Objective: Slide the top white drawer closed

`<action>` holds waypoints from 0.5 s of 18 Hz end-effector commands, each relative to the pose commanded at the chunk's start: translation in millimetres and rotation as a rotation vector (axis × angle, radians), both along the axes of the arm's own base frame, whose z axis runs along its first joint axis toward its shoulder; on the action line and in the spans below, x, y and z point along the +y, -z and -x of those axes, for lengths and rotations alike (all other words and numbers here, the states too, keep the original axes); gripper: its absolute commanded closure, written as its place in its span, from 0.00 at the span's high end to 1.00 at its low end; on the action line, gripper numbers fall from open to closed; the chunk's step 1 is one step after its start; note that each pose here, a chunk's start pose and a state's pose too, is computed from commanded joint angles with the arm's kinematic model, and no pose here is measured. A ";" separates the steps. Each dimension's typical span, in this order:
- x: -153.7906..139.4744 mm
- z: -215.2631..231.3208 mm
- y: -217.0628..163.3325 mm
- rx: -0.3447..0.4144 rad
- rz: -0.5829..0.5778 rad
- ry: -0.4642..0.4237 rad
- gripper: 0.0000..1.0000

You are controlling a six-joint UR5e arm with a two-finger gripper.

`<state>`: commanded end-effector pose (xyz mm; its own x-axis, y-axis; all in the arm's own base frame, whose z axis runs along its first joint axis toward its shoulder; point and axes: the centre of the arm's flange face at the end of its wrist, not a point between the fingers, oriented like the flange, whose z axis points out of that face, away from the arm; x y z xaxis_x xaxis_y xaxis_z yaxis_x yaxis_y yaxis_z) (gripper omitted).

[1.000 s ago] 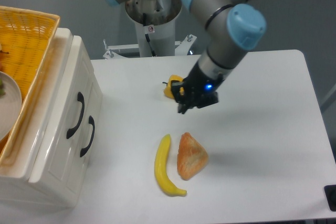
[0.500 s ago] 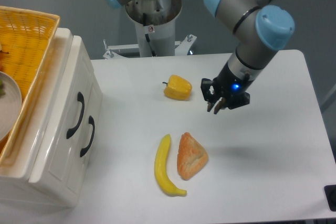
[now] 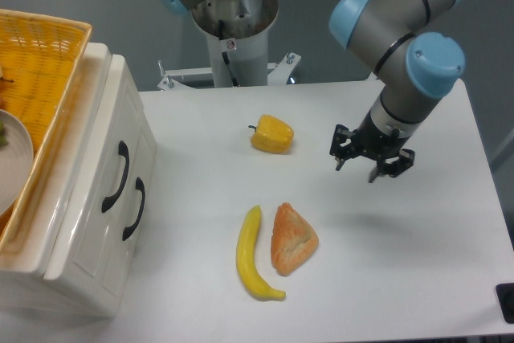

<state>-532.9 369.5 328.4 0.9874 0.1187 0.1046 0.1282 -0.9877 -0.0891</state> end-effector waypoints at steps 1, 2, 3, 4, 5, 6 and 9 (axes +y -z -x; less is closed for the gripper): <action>-2.7 2.4 0.7 0.006 0.001 0.023 1.00; -7.7 8.9 5.3 0.018 0.008 0.052 1.00; -12.2 16.3 11.2 0.037 0.020 0.077 1.00; -17.1 22.4 15.6 0.055 0.043 0.098 1.00; -22.5 27.5 22.0 0.065 0.078 0.120 1.00; -25.2 31.5 28.8 0.069 0.106 0.149 1.00; -33.2 45.2 38.6 0.097 0.108 0.199 1.00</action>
<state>-578.1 336.3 289.8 0.9973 -0.0735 0.0055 -0.0736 -0.9972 0.0157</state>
